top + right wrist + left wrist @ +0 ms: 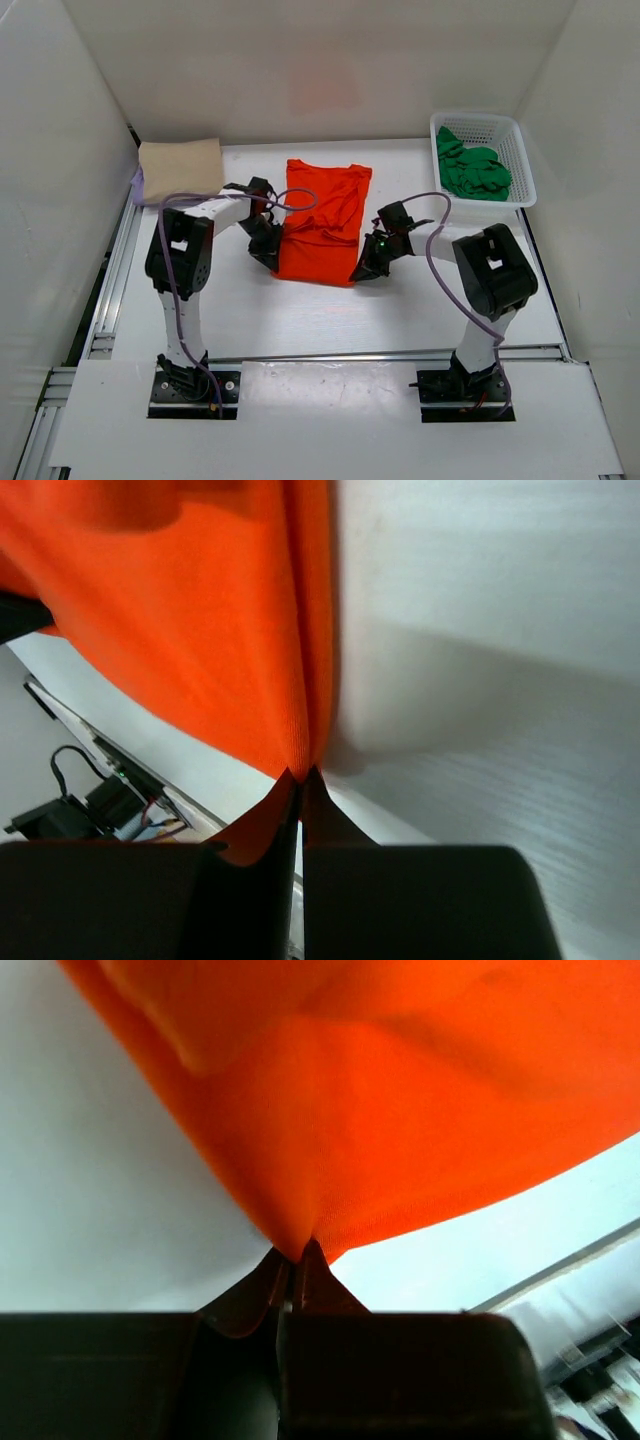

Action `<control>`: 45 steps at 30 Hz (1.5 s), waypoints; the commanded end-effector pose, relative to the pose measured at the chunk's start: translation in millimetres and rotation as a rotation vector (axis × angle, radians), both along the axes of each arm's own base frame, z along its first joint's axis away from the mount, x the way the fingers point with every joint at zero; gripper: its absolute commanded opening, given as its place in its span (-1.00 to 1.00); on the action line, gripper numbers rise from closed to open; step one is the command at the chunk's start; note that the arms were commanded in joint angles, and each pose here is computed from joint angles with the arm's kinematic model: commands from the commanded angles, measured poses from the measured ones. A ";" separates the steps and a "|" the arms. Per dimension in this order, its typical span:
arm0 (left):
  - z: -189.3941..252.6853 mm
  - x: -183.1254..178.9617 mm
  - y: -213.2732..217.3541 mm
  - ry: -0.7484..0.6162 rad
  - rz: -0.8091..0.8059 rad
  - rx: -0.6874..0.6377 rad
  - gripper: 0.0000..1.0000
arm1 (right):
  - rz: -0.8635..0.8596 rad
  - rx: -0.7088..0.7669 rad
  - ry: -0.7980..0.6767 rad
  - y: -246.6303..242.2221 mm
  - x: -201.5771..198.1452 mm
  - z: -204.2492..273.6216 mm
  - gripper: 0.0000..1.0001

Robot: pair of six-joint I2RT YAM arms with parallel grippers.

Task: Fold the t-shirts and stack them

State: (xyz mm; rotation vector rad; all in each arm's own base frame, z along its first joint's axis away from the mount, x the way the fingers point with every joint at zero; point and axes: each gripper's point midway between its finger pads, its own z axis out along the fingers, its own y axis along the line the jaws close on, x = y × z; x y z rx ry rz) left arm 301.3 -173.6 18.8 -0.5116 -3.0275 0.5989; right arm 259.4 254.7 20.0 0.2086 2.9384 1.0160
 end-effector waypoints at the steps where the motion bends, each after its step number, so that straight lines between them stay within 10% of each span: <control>1: 30.5 -24.2 9.7 -0.062 -0.040 0.062 -0.80 | 0.056 -0.015 -0.044 -11.4 -17.8 20.9 -1.00; 6: 28.1 -98.4 9.1 0.050 -0.187 0.164 -0.54 | 0.153 -0.098 -0.033 -32.5 -62.2 20.7 -1.00; 11: 30.0 -144.4 23.0 0.071 -0.311 0.278 0.48 | 0.213 -0.097 0.007 -41.3 -106.6 13.8 -1.00; 15: 56.9 -103.0 22.1 -0.234 -0.307 0.333 1.00 | 0.211 -0.074 0.012 -43.3 -120.6 5.5 -1.00; 21: 93.3 -37.0 -51.6 -0.837 -0.326 0.405 1.00 | 0.210 -0.057 0.028 -43.4 -126.8 4.5 -1.00; 45: 32.6 -54.6 -130.9 -0.677 -0.488 0.244 1.00 | 0.173 -0.078 0.063 -55.2 -136.7 -9.9 -1.00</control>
